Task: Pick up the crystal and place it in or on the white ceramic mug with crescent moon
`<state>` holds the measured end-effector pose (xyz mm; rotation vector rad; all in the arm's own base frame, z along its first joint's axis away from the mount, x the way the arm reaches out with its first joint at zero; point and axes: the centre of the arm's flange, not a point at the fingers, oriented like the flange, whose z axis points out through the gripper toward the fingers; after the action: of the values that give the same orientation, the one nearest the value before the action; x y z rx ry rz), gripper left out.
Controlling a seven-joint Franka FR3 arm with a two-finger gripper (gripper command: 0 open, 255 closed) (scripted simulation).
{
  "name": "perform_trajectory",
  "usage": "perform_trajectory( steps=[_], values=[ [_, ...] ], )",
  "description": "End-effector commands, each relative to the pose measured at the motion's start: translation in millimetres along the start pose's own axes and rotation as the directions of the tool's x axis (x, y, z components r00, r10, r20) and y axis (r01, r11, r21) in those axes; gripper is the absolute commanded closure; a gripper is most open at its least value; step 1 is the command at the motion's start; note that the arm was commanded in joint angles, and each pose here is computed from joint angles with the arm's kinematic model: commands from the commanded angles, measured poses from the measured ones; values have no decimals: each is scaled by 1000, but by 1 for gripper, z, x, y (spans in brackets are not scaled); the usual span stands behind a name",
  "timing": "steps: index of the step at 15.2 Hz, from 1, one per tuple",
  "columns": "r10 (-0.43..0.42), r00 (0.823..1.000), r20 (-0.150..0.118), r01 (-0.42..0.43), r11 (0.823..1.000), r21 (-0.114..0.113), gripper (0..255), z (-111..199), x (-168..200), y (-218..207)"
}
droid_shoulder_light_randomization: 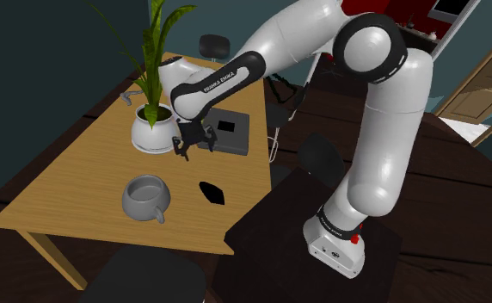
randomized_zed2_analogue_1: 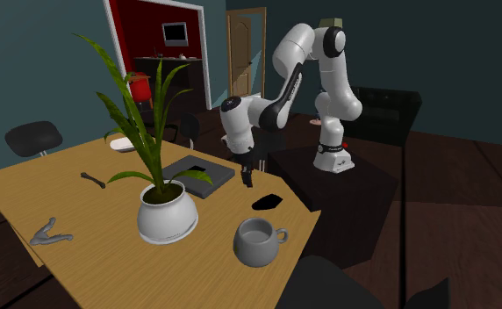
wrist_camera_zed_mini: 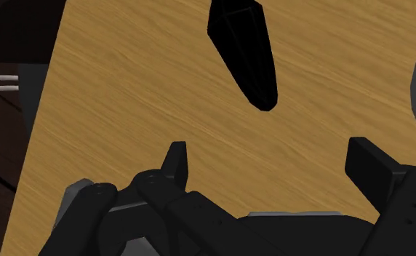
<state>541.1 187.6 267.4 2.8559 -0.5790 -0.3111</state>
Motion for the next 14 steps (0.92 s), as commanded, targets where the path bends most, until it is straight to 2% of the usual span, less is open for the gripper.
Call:
perform_trajectory(
  steps=[1,4,12,14],
  values=[
    [13,1000,12,-13,1000,-11,0,16,9,-22],
    [30,999,27,-29,999,-28,0,40,27,-52],
    [30,999,28,-29,999,-28,0,80,26,-51],
    [30,999,28,-29,999,-28,0,80,26,-51]
  ],
)
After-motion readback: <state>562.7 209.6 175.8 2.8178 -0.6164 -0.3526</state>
